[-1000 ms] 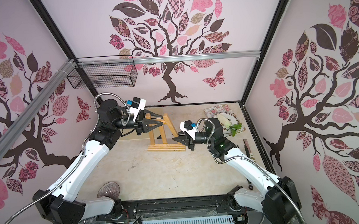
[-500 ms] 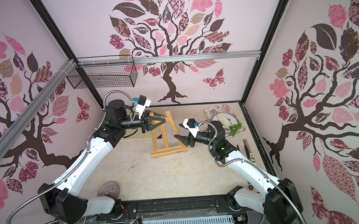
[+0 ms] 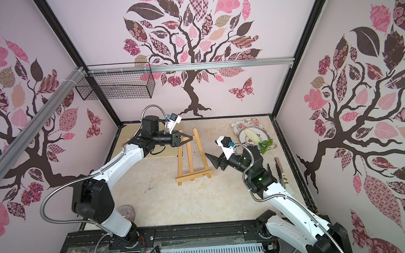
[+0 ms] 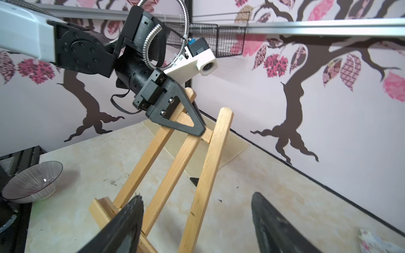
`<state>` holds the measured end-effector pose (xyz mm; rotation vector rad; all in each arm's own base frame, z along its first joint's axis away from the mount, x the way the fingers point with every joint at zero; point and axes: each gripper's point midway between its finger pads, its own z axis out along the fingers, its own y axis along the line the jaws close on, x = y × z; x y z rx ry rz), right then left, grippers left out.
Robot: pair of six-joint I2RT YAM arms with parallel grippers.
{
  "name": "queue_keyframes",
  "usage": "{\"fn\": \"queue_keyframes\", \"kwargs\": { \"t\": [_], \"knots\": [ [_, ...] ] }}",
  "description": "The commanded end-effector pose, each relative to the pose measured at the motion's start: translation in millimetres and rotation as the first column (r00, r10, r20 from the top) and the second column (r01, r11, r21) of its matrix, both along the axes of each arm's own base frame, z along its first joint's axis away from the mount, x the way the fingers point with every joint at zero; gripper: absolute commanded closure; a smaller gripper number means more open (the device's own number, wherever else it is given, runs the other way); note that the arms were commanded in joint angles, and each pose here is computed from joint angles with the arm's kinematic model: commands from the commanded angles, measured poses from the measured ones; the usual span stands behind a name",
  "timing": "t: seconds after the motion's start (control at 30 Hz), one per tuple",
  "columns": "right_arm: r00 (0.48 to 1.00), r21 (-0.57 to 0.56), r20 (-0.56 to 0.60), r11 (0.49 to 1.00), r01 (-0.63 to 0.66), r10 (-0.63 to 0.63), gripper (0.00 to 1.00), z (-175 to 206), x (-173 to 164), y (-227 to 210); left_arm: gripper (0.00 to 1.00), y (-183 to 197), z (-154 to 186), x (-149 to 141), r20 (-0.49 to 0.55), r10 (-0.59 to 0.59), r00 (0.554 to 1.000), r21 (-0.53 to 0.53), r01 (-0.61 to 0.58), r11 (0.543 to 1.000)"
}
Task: Disassemble the easel
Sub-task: Fold up the easel, then place the easel at the center of the board.
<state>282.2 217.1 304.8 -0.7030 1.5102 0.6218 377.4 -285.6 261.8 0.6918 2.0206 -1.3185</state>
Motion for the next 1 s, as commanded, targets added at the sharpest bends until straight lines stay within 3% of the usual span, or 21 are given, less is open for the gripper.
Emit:
{"fn": "queue_keyframes", "kwargs": {
  "t": [0.0,0.27,0.43,0.63,0.97],
  "knots": [
    [0.985,-0.01,-0.102,0.991,0.135,-0.136,0.21,-1,25,-14,1.0,-7,9,18,-0.014,-0.005,1.0,-0.035,0.004,0.999],
    [0.906,0.02,-0.304,0.948,0.317,-0.296,0.21,-25,75,-42,1.0,-27,-16,64,-0.065,-0.059,0.996,-0.04,0.056,0.998],
    [0.854,-0.01,-0.371,0.922,0.388,-0.364,0.21,-47,101,-53,1.0,-31,-29,102,-0.082,-0.066,0.994,-0.057,0.062,0.996],
    [0.836,-0.023,-0.4,0.916,0.401,-0.376,0.22,-66,126,-52,1.0,-33,-36,146,-0.069,-0.081,0.994,-0.099,0.074,0.992],
    [0.805,-0.06,-0.452,0.914,0.402,-0.384,0.22,-108,169,-43,1.0,-24,-80,201,-0.087,-0.057,0.995,-0.152,0.043,0.987]
  ]
}}
